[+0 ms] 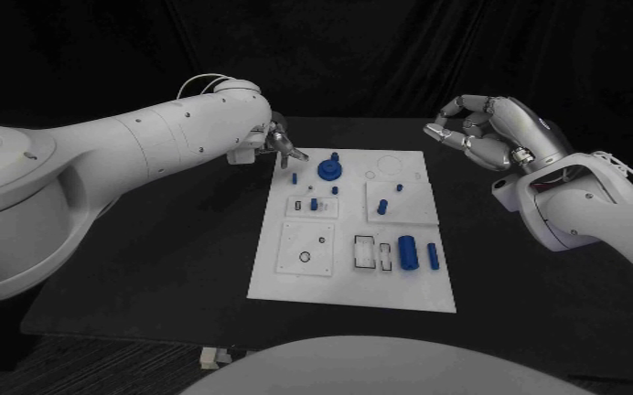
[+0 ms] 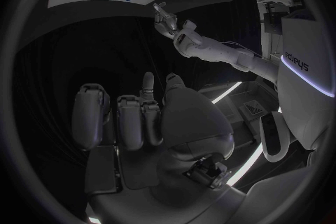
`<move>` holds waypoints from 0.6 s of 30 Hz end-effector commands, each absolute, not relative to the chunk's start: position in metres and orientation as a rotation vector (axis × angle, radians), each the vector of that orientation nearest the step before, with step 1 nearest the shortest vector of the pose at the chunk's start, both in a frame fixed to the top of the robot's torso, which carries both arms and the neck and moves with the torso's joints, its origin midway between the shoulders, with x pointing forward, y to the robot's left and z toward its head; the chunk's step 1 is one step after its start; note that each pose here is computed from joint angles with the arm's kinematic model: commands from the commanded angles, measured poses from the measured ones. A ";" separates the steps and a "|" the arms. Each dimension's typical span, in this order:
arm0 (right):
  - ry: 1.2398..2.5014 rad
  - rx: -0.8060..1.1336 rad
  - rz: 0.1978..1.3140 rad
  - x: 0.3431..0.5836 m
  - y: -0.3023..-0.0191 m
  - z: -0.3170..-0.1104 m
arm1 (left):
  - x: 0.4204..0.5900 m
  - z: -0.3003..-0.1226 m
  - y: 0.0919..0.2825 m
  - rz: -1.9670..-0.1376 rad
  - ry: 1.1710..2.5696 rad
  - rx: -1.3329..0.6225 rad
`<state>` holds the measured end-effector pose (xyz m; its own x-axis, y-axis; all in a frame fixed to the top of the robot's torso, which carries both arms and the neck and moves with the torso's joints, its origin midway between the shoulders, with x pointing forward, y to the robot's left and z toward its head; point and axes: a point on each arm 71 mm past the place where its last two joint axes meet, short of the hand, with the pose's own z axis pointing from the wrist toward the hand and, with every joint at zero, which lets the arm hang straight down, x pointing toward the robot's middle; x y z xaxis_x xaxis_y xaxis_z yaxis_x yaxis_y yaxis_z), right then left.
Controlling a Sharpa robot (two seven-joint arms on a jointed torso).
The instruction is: Assemble the parts on the task board
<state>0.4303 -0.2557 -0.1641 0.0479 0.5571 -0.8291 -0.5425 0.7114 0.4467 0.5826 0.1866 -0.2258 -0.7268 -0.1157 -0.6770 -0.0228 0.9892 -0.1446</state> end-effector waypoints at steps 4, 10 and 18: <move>1.287 0.024 0.825 0.431 -0.257 -0.166 | 0.580 -0.234 0.181 -0.198 2.406 -0.066; 1.289 0.025 0.825 0.431 -0.257 -0.166 | 0.579 -0.238 0.182 -0.192 2.417 -0.068; 1.292 0.024 0.827 0.431 -0.256 -0.166 | 0.578 -0.242 0.183 -0.182 2.428 -0.071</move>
